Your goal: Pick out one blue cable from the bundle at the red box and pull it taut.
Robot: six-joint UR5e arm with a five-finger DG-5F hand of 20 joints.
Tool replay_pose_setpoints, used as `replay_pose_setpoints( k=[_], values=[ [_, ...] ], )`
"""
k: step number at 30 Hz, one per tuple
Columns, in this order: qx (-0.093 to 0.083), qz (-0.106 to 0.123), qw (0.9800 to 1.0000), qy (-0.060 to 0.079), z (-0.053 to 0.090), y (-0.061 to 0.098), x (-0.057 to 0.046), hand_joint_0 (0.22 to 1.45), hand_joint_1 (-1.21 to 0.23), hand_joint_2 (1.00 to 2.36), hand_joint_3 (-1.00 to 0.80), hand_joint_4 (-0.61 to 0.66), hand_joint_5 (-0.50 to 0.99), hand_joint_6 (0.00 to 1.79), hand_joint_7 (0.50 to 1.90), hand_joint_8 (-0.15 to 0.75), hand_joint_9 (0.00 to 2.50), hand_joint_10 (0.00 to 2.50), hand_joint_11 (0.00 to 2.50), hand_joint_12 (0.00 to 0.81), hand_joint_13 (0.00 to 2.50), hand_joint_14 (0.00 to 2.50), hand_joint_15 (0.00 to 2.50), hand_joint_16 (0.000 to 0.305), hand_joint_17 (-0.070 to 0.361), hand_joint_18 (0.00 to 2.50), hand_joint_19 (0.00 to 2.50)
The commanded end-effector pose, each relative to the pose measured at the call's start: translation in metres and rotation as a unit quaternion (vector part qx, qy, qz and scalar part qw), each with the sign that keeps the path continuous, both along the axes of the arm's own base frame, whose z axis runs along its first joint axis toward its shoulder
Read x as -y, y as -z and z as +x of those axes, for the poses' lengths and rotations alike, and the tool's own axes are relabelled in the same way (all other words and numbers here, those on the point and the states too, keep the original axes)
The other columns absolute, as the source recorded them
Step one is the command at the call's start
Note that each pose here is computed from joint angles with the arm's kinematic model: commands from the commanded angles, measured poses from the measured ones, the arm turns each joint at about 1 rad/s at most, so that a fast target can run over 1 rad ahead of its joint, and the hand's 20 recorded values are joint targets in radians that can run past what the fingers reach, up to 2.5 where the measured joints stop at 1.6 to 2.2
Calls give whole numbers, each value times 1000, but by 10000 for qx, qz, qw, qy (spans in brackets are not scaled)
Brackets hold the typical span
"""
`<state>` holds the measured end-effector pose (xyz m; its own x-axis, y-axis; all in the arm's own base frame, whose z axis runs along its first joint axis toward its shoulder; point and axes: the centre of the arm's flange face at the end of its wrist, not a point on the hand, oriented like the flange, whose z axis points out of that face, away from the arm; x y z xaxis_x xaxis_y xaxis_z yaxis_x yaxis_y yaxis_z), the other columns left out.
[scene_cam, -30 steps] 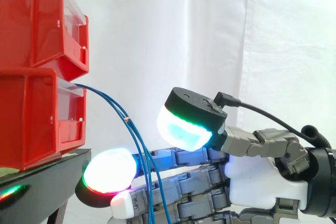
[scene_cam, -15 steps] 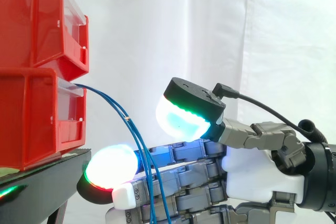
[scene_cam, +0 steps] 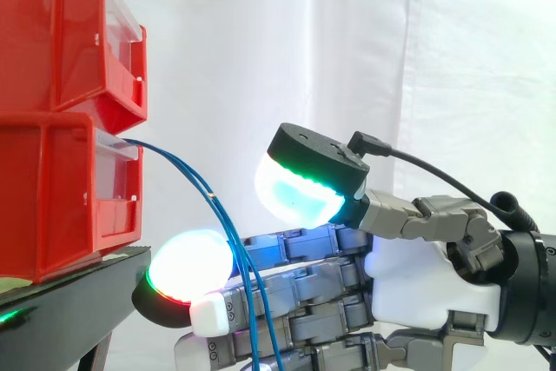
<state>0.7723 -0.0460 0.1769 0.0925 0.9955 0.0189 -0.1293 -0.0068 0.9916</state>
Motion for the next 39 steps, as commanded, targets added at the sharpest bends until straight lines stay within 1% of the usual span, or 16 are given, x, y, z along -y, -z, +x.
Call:
replay_pose_setpoints(
  k=[1, 8, 12, 14, 18, 19, 20, 22, 27, 33, 37, 38, 39],
  values=[
    [22, 1, 10000, -13, 1, -2, 0, 636, -613, 1013, -332, 268, -114, 503, 1016, 292, 764, 8, 223, 365, 579, 10, 246, 51, 114, 596, 592],
    [15, -3, 10000, -36, 0, -2, -1, 636, -609, 1013, -328, 237, -100, 502, 1086, 299, 796, 9, 229, 363, 600, 10, 259, 51, 115, 616, 597],
    [45, 0, 10000, -36, 3, -6, 0, 636, -598, 1013, -331, 239, -96, 502, 1088, 303, 812, 9, 239, 368, 616, 10, 259, 51, 116, 625, 605],
    [69, -1, 10000, -66, 6, -11, -1, 636, -591, 1013, -333, 228, -94, 502, 1095, 305, 820, 9, 235, 368, 625, 10, 265, 52, 116, 638, 603],
    [38, -6, 10000, -74, 6, -10, -1, 636, -588, 1012, -335, 230, -91, 502, 1100, 307, 835, 9, 248, 368, 633, 10, 263, 52, 117, 641, 603],
    [31, -7, 10000, -74, 5, -9, -1, 645, -575, 1014, -311, 223, -88, 502, 1099, 307, 838, 9, 243, 368, 633, 10, 264, 52, 116, 640, 612],
    [31, -7, 10000, -74, 5, -10, -1, 656, -558, 1016, -248, 201, -80, 502, 1110, 305, 849, 9, 247, 367, 635, 10, 269, 52, 116, 640, 612],
    [23, -8, 10000, -66, 5, -9, 0, 663, -562, 1015, -210, 198, -75, 502, 1109, 308, 872, 9, 241, 376, 652, 12, 268, 53, 119, 651, 616],
    [53, -13, 10000, -57, 6, -10, 2, 661, -564, 1014, -237, 193, -71, 502, 1115, 316, 894, 10, 243, 380, 674, 11, 276, 54, 121, 668, 612],
    [52, -20, 10000, -33, 6, -10, 6, 627, -535, 1011, -354, 196, -74, 502, 1125, 315, 897, 10, 258, 378, 681, 11, 283, 53, 119, 674, 626],
    [60, -20, 10000, -10, 6, -11, 9, 625, -486, 1008, -399, 193, -69, 502, 1124, 315, 908, 10, 254, 378, 691, 11, 284, 53, 119, 687, 625],
    [67, -19, 10000, -10, 6, -11, 9, 627, -471, 1009, -387, 175, -60, 502, 1147, 314, 919, 12, 256, 377, 699, 12, 295, 53, 119, 688, 625],
    [67, -19, 10000, -10, 6, -11, 9, 632, -460, 1010, -381, 185, -58, 502, 1145, 313, 928, 10, 254, 377, 701, 11, 296, 53, 119, 687, 624]
  ],
)
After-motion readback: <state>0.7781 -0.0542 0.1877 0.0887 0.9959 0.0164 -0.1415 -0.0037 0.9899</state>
